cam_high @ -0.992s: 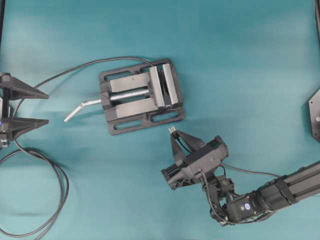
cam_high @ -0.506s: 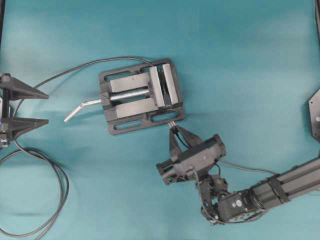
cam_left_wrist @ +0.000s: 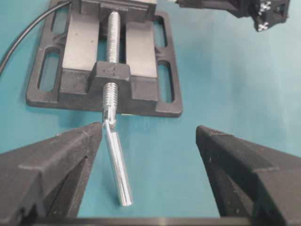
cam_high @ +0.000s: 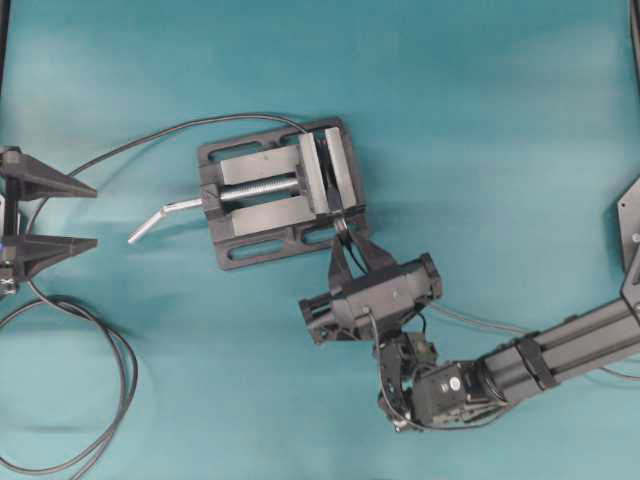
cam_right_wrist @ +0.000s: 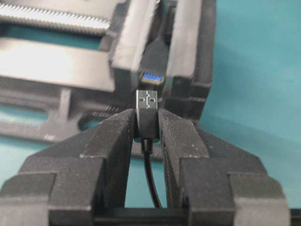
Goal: Insert the USB cable into the fixed female connector.
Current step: 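Move the held USB plug up to the blue port in the vise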
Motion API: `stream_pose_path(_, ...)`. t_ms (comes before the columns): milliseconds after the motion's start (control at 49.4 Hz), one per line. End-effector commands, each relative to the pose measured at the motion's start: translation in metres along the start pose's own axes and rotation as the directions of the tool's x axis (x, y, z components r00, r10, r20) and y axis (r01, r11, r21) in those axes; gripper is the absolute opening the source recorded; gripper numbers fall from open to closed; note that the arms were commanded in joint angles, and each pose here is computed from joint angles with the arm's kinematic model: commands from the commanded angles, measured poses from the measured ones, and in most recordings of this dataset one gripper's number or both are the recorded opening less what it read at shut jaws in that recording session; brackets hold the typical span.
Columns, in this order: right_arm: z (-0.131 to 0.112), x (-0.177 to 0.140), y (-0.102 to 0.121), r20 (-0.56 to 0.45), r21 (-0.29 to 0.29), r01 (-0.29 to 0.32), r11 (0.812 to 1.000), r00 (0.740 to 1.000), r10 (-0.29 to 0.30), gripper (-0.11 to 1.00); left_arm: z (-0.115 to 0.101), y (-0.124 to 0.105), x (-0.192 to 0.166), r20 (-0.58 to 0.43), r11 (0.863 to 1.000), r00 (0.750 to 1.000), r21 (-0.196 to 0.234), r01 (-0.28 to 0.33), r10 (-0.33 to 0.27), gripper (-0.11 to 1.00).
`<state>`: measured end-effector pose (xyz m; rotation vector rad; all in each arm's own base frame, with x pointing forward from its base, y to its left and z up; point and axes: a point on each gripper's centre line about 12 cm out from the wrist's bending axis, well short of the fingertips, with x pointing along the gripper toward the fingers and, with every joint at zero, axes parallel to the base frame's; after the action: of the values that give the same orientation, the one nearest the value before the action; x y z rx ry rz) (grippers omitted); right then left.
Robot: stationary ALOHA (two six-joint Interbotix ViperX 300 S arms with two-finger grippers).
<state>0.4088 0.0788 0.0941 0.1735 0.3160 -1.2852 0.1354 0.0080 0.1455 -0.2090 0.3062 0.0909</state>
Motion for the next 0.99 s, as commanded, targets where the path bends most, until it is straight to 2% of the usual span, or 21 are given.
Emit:
stream_pose_path(0, 0.012, -0.003, 0.003, -0.001, 0.034, 0.001, 0.999, 1.000, -0.001, 0.22, 0.003, 0.000, 0.001, 0.014, 1.000, 1.000, -0.008, 0.000, 0.000, 0.96)
stream_pose_path(506, 0.015, 0.006, 0.002, -0.007, 0.035, 0.016, 0.999, 1.000, -0.016, 0.22, 0.002, 0.000, 0.001, 0.017, 1.000, 1.000, -0.019, -0.001, 0.002, 0.96)
stream_pose_path(972, 0.012, 0.010, 0.004, -0.026, 0.036, 0.004, 0.999, 1.000, -0.003, 0.22, 0.002, 0.000, 0.001, 0.019, 1.000, 1.000, -0.019, 0.000, 0.000, 0.96)
